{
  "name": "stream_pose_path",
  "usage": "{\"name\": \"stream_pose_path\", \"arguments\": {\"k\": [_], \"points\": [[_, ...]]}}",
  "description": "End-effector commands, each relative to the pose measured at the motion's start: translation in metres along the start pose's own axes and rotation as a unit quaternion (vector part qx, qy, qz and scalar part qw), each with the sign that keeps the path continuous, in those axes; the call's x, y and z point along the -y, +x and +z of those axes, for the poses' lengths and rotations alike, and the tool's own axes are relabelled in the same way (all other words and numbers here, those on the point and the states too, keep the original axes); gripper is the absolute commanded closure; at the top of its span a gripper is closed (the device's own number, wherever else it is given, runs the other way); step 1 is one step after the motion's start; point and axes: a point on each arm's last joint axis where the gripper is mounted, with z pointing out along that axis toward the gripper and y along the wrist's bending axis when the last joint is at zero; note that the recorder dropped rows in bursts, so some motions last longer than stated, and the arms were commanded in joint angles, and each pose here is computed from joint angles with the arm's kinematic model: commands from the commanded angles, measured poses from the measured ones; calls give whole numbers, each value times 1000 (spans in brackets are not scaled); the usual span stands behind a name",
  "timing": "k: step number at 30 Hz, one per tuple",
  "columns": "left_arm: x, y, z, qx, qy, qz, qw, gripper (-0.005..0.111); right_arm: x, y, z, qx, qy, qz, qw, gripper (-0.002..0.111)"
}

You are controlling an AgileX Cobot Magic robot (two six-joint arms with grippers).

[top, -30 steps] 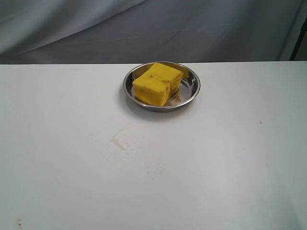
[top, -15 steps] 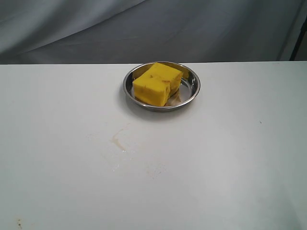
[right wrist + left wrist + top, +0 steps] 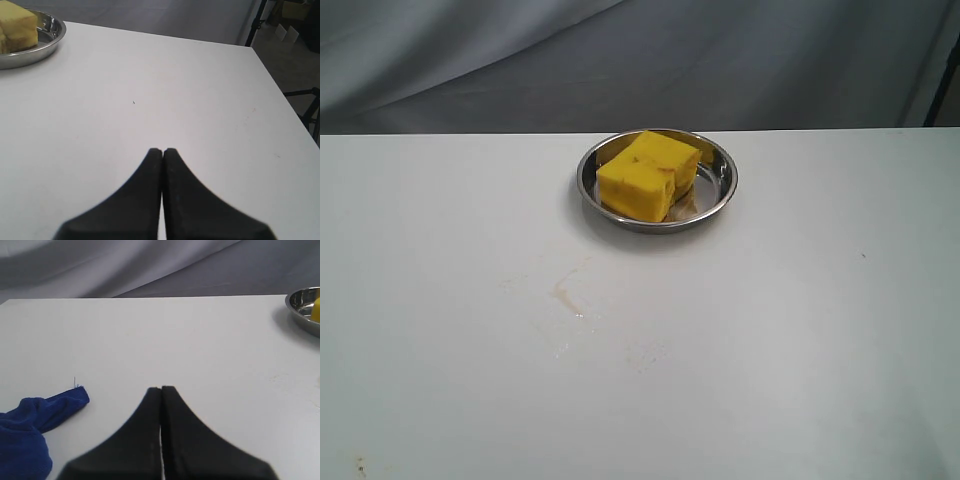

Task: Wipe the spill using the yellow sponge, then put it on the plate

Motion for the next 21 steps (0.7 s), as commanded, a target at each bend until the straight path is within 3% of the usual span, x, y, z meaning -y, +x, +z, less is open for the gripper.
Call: {"name": "stream_pose_path", "arguments": {"k": [1, 21], "points": [[0, 1, 0, 2, -1, -1, 1000, 107, 0, 1, 1, 0, 1, 3, 1000, 108], [-1, 0, 0, 5, -13, -39, 999, 107, 0, 1, 1, 0, 1, 5, 1000, 108]]}}
